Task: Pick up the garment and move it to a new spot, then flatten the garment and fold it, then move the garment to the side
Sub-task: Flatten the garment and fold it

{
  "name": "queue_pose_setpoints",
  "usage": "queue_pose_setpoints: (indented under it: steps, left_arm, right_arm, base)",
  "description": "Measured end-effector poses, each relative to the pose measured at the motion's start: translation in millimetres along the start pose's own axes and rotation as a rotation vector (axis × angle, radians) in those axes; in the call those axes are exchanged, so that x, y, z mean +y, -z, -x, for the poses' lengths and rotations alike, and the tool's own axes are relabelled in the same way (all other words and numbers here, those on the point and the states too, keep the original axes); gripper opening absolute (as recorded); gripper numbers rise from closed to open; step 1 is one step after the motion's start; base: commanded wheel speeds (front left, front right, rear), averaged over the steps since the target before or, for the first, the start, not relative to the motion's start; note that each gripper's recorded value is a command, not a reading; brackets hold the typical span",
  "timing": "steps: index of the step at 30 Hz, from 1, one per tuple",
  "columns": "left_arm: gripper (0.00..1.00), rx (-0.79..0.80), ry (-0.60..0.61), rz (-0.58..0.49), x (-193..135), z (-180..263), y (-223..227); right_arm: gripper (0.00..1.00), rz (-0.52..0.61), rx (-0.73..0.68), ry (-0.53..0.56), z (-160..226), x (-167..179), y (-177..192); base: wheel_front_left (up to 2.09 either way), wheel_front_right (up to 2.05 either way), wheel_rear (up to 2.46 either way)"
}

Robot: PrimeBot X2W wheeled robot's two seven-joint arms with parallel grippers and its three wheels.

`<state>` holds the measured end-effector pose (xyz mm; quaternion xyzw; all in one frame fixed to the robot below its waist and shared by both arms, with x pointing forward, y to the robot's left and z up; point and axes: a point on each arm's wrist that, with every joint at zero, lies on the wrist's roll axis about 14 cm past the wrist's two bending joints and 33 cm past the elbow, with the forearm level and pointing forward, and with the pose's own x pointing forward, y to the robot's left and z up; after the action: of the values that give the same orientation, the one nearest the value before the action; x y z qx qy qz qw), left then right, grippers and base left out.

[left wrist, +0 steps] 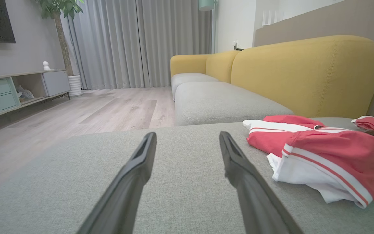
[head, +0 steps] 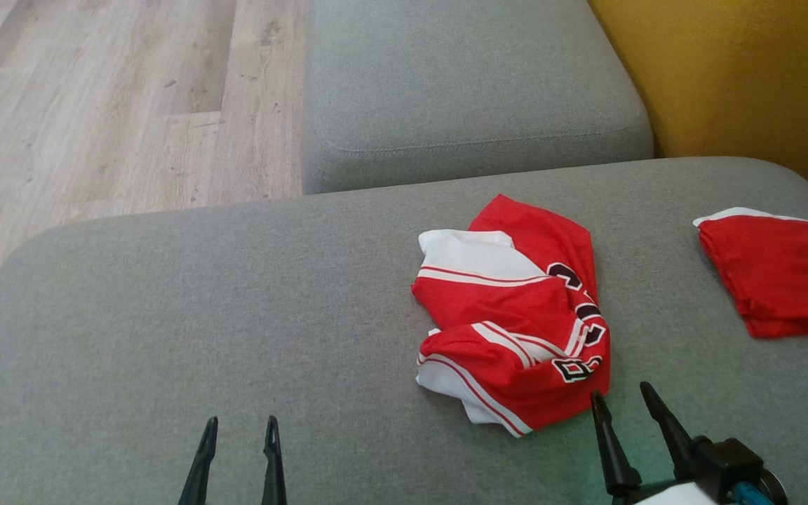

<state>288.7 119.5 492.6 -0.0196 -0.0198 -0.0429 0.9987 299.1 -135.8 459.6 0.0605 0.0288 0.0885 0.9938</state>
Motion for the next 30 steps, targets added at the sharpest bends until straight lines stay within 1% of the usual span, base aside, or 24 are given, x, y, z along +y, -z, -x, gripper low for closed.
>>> queue_pose_setpoints:
  steps: [16, 30]
  left_arm:
    - [1.0, 0.02, -0.007, 0.009, 2.1, 6.1, 5.8]
    - [1.0, 0.031, -0.004, 0.01, 2.7, 3.8, 8.6]
  right_arm:
    - [1.0, 0.016, 0.008, -0.015, -3.7, 1.9, 1.1]
    - [1.0, 0.017, 0.016, -0.005, -2.5, -2.0, 3.2]
  base:
    - [0.0, 0.0, 0.0]
    - [0.0, 0.0, 0.0]
